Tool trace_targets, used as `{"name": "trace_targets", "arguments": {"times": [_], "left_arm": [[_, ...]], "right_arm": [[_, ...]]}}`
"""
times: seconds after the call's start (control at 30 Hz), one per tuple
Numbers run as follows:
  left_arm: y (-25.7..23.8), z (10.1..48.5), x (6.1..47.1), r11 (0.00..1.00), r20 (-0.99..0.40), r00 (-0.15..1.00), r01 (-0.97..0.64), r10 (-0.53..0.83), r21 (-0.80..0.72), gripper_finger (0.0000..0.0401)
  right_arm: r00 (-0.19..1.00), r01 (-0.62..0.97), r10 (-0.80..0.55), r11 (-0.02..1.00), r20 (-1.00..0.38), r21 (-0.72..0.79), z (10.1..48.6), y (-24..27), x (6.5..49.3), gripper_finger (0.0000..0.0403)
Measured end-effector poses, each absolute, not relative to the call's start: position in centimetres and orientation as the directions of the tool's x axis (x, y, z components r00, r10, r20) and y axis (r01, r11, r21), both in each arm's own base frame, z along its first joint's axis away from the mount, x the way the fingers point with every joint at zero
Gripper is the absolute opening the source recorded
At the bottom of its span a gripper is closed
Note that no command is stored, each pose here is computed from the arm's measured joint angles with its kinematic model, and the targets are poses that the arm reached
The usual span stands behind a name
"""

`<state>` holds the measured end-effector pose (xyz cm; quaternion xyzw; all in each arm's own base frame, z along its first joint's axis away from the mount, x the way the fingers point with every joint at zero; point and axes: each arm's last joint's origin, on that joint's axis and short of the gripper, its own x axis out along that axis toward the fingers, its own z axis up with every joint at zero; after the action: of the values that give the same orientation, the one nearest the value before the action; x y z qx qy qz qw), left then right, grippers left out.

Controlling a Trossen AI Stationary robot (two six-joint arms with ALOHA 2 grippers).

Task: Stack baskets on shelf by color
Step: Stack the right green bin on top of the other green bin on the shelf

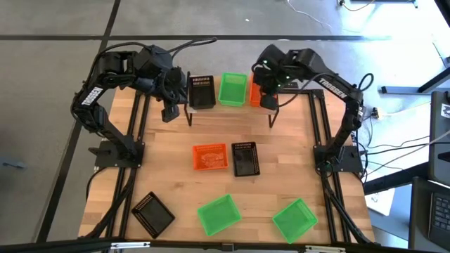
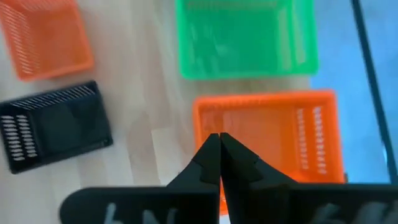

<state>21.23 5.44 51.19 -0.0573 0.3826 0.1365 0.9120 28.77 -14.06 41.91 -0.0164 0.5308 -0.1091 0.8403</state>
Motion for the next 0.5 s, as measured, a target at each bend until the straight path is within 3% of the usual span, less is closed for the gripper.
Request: {"name": "trace_targets", "arguments": {"times": [0.13,0.33,0.5], "left_arm": [[5.4,51.1,21.2,0.949,-0.718,0.666,-0.314,0.202,-0.024,0.0070],[5.0,49.6,22.3,0.965,-0.767,0.632,-0.253,0.110,-0.070,0.0070],[4.3,48.5,22.5,0.971,-0.801,0.593,-0.228,0.085,-0.065,0.0070]], "right_arm": [[0.475,0.093,-0.169,0.985,-0.864,-0.142,44.4,-12.1,28.2,0.0000],[0.548,-0.179,0.118,0.984,-0.828,0.022,45.6,-8.7,28.3,0.0000],[0.515,-0.289,0.218,0.955,-0.829,0.071,45.1,-5.9,28.3,0.0000]]}}
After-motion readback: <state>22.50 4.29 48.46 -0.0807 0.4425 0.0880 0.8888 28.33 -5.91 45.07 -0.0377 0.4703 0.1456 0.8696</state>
